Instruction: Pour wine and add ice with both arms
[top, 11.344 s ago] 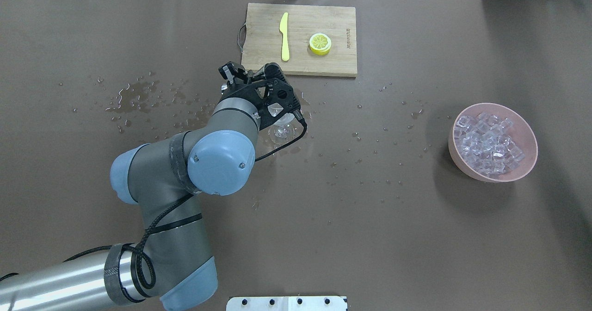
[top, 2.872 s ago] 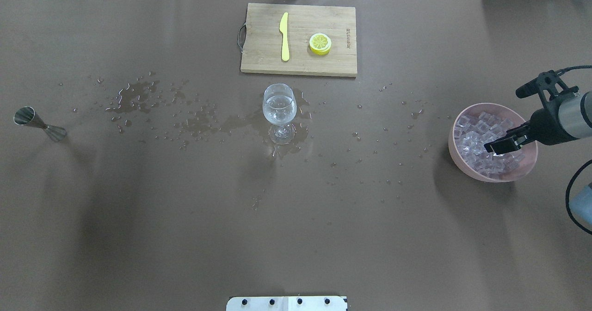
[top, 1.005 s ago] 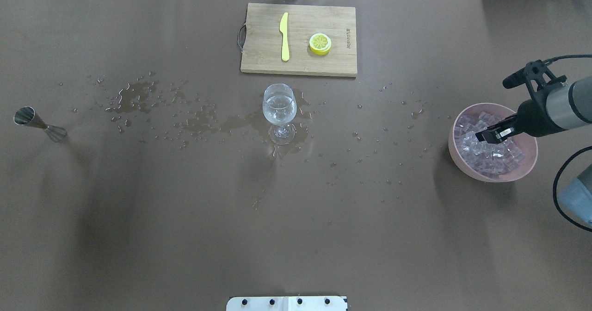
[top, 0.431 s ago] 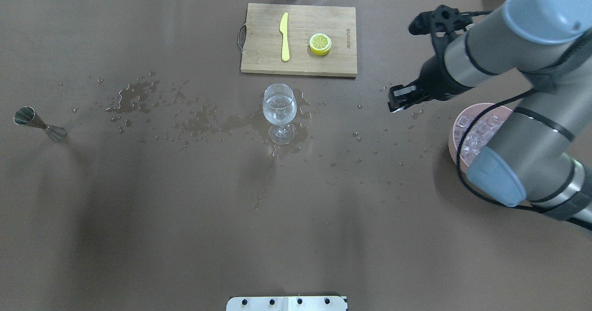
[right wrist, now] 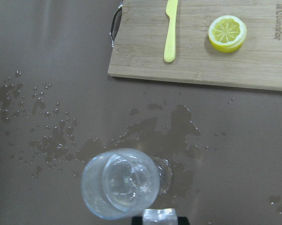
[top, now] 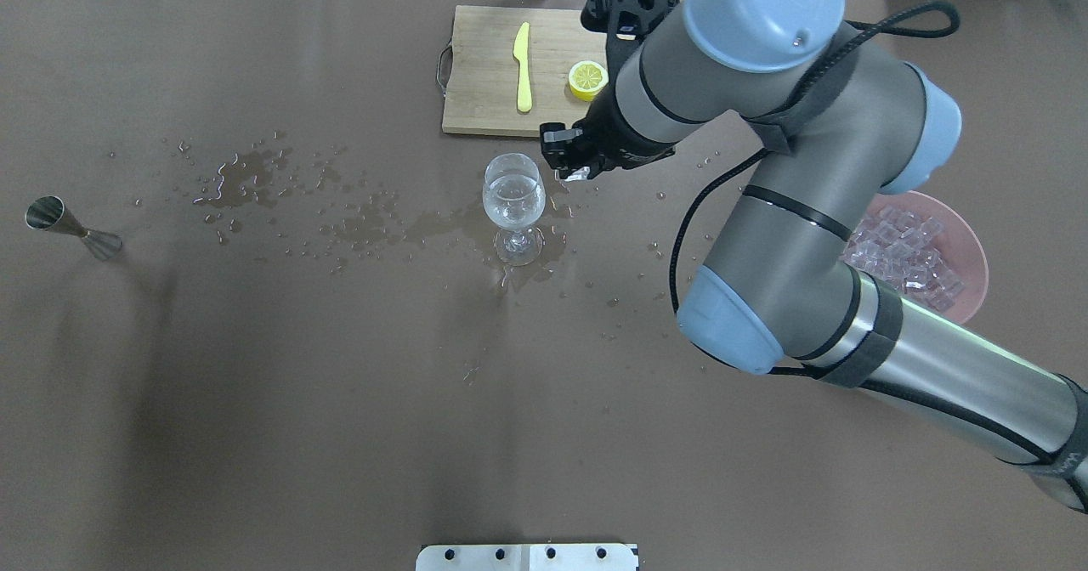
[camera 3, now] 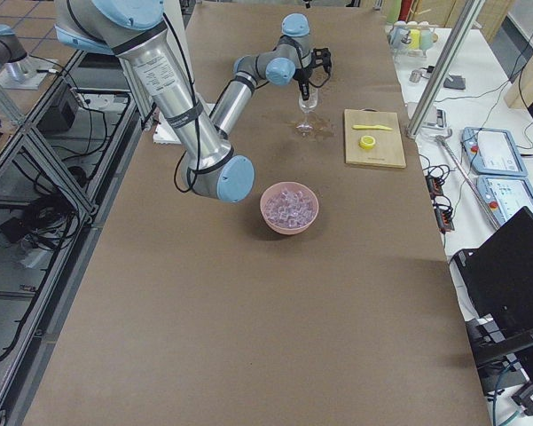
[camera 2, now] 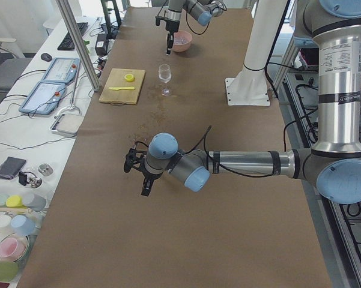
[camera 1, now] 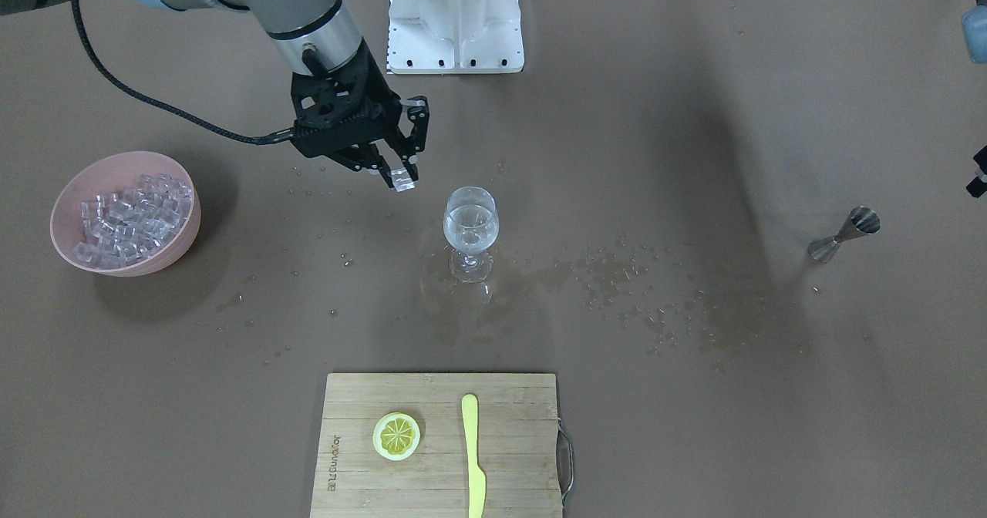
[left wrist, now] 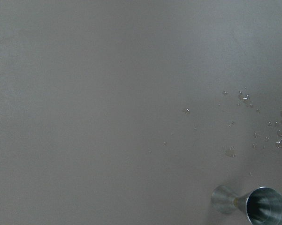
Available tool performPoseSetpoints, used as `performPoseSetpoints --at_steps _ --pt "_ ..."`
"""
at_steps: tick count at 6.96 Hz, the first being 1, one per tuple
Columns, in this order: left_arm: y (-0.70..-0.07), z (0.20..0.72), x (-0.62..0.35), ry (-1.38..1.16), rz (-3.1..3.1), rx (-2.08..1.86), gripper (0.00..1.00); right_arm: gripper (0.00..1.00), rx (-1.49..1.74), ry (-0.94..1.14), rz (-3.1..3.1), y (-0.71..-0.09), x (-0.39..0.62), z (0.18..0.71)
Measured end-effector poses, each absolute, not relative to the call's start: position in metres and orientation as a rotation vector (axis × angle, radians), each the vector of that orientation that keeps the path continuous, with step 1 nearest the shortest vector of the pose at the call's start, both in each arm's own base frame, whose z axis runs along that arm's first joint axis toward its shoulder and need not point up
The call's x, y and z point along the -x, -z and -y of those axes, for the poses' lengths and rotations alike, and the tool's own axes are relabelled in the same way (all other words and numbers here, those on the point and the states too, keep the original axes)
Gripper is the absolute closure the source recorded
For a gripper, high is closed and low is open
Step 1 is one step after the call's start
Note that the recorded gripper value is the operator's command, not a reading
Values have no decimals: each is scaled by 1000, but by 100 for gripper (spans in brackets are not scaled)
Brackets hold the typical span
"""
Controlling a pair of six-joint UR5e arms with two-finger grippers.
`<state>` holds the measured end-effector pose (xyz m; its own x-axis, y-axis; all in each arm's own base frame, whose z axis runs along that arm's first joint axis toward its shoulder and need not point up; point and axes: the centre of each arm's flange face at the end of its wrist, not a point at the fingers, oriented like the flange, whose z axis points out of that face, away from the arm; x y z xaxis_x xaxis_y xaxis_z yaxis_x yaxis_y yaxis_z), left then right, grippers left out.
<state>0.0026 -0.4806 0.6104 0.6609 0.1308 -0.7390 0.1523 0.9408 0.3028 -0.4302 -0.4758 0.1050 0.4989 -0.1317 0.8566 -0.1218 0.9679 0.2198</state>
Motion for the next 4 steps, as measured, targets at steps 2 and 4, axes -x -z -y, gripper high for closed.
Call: performPoseSetpoints --at_steps 2,4 --pt "-609 480 -3 13 -856 -361 1 100 -266 -36 1058 -73 462 479" --pt "-609 480 -2 14 -857 -362 1 1 -268 -40 1060 -65 472 478"
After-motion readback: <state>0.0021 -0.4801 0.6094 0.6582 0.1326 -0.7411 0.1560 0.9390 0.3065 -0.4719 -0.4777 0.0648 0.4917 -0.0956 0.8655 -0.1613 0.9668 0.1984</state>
